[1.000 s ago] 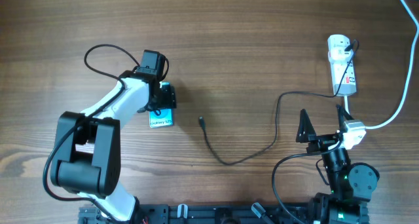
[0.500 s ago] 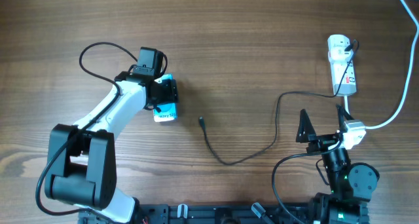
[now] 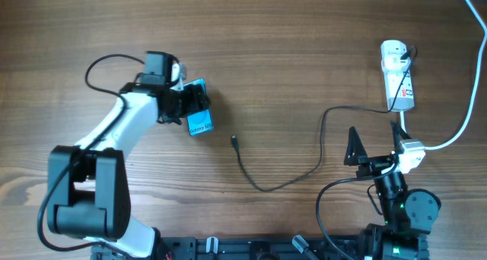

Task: Plug charger to phone and switch on socket
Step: 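Lift the phone with the left gripper and tilt it upright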

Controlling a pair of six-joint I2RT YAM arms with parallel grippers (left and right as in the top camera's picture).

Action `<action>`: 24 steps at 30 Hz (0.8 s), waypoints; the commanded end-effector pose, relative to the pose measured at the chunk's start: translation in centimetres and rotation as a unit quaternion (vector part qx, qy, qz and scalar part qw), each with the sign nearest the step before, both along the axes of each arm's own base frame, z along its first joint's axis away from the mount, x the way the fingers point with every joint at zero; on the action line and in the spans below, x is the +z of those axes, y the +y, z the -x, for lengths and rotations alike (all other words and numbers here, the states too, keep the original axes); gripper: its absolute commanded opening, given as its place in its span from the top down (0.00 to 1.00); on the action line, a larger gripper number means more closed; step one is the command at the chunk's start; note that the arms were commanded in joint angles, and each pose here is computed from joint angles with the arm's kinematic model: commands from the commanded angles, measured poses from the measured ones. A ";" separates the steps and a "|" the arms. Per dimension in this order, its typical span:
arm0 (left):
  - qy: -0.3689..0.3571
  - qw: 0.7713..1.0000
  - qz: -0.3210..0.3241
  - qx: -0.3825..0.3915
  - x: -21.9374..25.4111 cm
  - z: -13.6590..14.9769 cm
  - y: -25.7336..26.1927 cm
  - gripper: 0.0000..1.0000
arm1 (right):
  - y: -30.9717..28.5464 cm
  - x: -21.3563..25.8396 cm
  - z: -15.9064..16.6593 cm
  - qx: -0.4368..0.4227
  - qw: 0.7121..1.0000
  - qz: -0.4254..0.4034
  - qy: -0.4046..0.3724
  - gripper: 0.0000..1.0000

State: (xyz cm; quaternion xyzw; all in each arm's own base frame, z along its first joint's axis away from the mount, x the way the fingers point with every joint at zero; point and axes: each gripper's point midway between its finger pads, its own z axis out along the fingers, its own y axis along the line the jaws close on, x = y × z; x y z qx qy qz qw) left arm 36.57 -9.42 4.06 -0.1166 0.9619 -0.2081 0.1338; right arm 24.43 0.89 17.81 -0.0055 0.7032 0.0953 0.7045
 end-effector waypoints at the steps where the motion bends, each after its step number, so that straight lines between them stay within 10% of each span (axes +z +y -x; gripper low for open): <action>1: -0.018 0.991 0.133 -0.004 3.5 -0.5 -0.8 0.25 | 0.2 0.2 0.1 0.006 1.000 -0.002 -0.005 0.00; 8: -0.047 0.972 0.229 -0.014 6.1 -0.9 0.6 0.25 | 0.2 0.2 0.1 0.006 1.000 -0.002 -0.005 0.00; 24: -0.074 0.973 0.212 -0.048 6.0 -0.8 1.1 0.24 | 0.1 0.2 0.1 0.002 1.000 0.000 -0.006 0.00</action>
